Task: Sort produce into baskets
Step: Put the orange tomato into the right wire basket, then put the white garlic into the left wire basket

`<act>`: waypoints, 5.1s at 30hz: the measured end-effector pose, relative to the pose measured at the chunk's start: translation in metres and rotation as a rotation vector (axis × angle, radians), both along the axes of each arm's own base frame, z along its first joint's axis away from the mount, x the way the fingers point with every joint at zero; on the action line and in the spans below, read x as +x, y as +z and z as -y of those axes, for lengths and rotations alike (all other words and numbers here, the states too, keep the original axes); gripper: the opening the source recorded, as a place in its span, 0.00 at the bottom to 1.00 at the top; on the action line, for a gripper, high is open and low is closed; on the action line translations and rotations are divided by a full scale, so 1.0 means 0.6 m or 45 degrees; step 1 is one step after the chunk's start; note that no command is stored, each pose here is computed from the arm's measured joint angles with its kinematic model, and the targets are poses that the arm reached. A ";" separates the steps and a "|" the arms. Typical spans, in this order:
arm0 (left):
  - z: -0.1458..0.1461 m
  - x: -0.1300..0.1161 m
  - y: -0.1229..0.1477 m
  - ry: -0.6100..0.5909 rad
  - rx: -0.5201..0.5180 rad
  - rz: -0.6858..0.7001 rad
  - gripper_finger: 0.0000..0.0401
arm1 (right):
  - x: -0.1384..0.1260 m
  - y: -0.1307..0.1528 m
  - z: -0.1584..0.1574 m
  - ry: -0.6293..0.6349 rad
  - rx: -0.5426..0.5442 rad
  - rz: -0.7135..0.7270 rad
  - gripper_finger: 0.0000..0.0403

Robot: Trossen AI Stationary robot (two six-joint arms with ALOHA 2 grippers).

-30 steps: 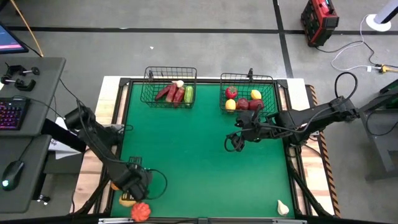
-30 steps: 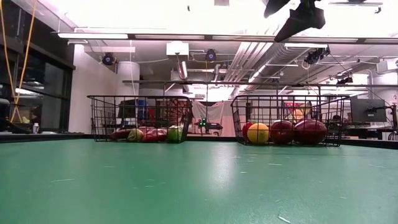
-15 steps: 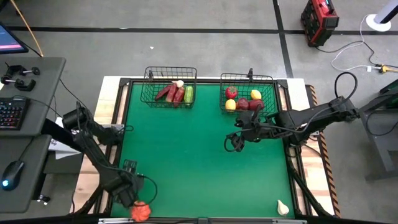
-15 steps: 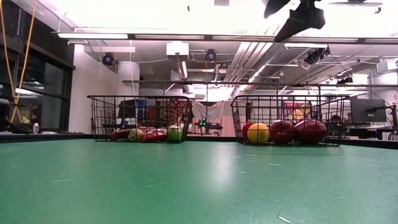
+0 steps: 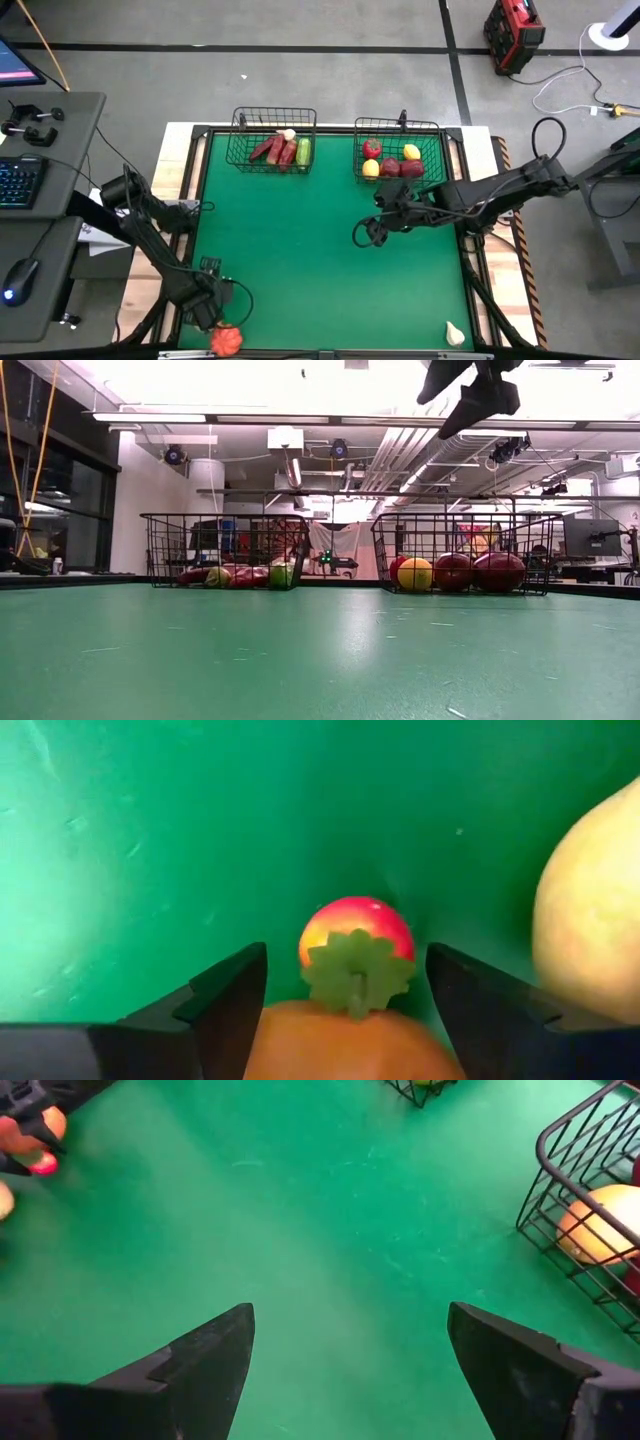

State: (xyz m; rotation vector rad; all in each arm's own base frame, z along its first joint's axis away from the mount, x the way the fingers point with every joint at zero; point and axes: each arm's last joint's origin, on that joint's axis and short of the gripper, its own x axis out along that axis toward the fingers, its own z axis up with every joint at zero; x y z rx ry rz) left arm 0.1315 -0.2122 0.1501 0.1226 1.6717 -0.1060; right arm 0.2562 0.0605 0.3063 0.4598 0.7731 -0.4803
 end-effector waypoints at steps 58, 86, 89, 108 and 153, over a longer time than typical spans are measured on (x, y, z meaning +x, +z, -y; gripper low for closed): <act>-0.611 0.571 0.157 0.948 -0.091 1.684 0.37 | -0.033 0.169 0.030 -0.378 -0.431 0.941 0.81; -0.588 0.551 0.147 0.789 -0.291 1.276 0.60 | -0.035 0.163 0.018 -0.308 -0.428 0.899 0.81; -0.548 0.538 0.150 0.635 -0.325 1.111 0.60 | -0.038 0.156 0.006 -0.224 -0.408 0.864 0.81; -0.262 0.283 0.149 0.581 -0.464 1.225 0.60 | -0.101 0.031 -0.129 0.097 0.404 0.089 0.81; -0.266 0.220 0.152 0.641 -0.597 1.264 0.60 | -0.136 -0.317 -0.346 0.196 1.037 -1.731 0.51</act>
